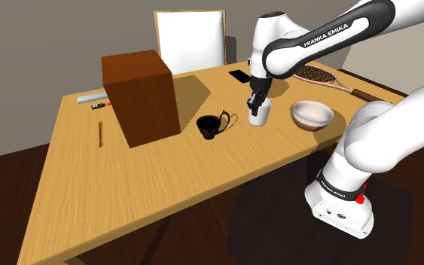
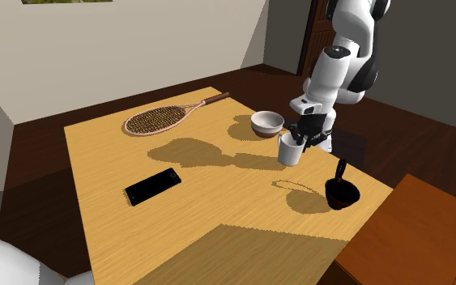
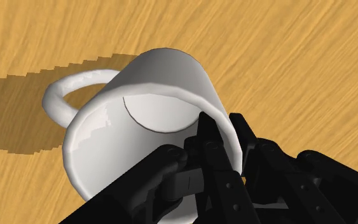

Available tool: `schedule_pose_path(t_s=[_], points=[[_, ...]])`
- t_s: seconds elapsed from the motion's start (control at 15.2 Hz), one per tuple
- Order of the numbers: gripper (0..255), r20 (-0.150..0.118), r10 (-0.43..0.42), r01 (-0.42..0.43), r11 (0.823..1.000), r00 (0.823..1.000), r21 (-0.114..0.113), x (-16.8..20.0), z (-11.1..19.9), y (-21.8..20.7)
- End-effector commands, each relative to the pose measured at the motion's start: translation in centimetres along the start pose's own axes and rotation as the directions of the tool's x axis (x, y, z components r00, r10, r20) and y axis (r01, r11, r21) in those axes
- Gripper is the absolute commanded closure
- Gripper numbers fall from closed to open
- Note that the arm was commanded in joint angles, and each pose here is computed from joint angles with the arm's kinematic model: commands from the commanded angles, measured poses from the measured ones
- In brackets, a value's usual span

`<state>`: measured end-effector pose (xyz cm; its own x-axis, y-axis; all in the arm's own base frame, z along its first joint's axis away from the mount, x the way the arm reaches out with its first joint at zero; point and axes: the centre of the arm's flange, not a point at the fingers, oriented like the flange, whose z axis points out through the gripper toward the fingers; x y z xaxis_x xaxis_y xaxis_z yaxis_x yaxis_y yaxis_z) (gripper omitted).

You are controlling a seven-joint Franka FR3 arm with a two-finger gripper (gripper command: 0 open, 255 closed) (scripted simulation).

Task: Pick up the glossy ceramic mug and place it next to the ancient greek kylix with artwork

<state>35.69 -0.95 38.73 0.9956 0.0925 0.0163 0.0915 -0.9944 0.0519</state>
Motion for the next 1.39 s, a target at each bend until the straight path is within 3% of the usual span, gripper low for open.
schedule_pose_path(t_s=[0.0,0.53,0.59,0.92,1.19,1.32], points=[[255,-0.001,0.0,0.0,1.0,1.0,0.0,0.2,1.3,0.1],[255,-0.001,0.0,0.0,1.0,1.0,0.0,0.2,1.3,0.1],[0,-0.001,0.0,0.0,1.0,1.0,0.0,0.2,1.3,0.1],[0,-0.001,0.0,0.0,1.0,1.0,0.0,0.2,1.3,0.1],[0,-0.001,0.0,0.0,1.0,1.0,0.0,0.2,-3.7,0.1],[0,-0.001,0.0,0.0,1.0,1.0,0.0,0.1,-3.7,0.1]])
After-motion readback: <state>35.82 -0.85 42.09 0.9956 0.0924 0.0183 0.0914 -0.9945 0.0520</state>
